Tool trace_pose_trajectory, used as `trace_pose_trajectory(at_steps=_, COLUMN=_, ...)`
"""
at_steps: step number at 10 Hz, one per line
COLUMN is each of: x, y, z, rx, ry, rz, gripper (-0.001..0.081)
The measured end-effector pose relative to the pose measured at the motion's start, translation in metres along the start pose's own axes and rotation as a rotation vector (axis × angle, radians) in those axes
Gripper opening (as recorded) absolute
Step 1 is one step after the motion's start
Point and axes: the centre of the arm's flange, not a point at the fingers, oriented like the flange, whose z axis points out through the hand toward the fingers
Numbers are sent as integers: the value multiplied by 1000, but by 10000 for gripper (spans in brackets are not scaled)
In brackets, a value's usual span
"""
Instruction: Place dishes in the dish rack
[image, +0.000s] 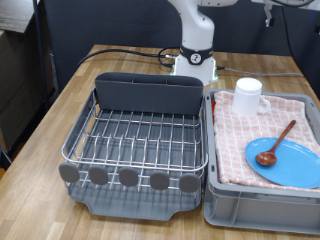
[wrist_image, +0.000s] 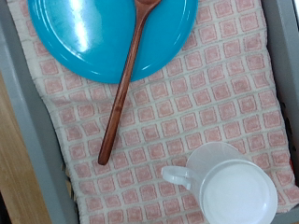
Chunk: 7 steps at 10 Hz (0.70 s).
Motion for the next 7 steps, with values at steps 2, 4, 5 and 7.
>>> trace_pose_trajectory(at_steps=2, x=-4, y=-8, z=21, rx=-3, ry=19, rz=17, gripper=803)
trace_pose_trajectory(at_steps=4, x=-4, y=-10, z=21, rx=16, ry=31, rz=3, gripper=803)
trace_pose_trajectory(at_steps=5, x=-8, y=-13, z=24, rx=34, ry=54, rz=-11, gripper=803)
trace_pose_trajectory(at_steps=7, x=-20, y=-21, z=42, rx=46, ry=71, rz=-19, gripper=803)
